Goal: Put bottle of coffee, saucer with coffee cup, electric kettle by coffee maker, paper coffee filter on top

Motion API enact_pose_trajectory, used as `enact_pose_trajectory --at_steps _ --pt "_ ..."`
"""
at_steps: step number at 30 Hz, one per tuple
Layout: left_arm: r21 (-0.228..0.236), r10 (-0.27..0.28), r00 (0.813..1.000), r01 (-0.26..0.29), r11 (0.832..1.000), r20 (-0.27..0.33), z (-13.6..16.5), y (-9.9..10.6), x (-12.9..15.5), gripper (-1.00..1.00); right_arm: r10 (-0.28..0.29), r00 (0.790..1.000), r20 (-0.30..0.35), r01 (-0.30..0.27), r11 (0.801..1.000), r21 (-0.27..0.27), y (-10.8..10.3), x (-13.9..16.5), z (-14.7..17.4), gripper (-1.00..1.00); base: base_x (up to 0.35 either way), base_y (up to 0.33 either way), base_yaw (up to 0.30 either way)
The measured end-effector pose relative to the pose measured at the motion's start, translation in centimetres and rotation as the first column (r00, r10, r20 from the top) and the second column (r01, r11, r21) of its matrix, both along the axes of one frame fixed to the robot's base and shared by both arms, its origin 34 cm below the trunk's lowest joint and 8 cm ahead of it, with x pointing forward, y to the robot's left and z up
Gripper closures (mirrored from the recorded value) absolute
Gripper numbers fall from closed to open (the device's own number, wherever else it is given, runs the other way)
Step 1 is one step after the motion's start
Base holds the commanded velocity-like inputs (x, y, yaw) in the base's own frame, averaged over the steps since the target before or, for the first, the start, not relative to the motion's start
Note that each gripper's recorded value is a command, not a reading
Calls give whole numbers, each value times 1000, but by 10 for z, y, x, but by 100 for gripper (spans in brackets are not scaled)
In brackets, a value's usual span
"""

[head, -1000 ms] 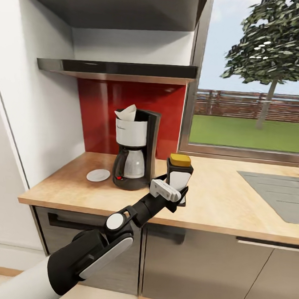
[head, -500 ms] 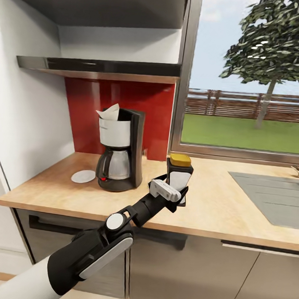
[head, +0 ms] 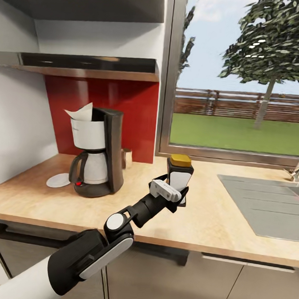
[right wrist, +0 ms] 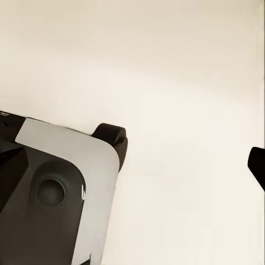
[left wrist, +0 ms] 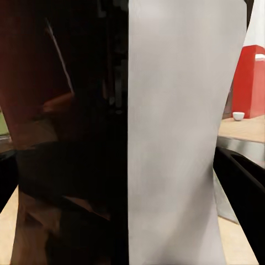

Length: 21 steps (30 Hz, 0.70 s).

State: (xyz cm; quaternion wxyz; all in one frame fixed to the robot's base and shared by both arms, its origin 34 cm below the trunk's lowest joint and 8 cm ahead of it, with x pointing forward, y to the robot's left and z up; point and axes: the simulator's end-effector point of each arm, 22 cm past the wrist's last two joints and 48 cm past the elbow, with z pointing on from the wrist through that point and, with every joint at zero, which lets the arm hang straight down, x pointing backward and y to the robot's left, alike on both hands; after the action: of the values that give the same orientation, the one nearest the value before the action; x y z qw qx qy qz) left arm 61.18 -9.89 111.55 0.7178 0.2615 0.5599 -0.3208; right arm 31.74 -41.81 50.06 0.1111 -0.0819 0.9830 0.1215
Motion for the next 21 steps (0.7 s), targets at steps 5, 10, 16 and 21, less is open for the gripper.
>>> enact_pose_trajectory --at_steps 5,10,16,21 --pt "8 -9 1000 9 1000 0 -3 -4 -3 100 0 1000 0 0 1000 0 0 0 0 -100 142 -303 7" --pt "13 -14 1000 14 1000 0 -5 -6 -6 100 -1 1000 0 1 1000 -3 -1 0 0 -100 93 -204 182" --pt "14 -16 1000 16 1000 0 -6 -7 -6 100 -21 1000 11 22 996 -91 -20 3 -4 -100 -140 -137 165" --pt "17 -20 1000 20 1000 -1 -7 -8 -7 100 -22 1000 10 23 995 -96 -21 3 -5 -100 -239 -194 24"
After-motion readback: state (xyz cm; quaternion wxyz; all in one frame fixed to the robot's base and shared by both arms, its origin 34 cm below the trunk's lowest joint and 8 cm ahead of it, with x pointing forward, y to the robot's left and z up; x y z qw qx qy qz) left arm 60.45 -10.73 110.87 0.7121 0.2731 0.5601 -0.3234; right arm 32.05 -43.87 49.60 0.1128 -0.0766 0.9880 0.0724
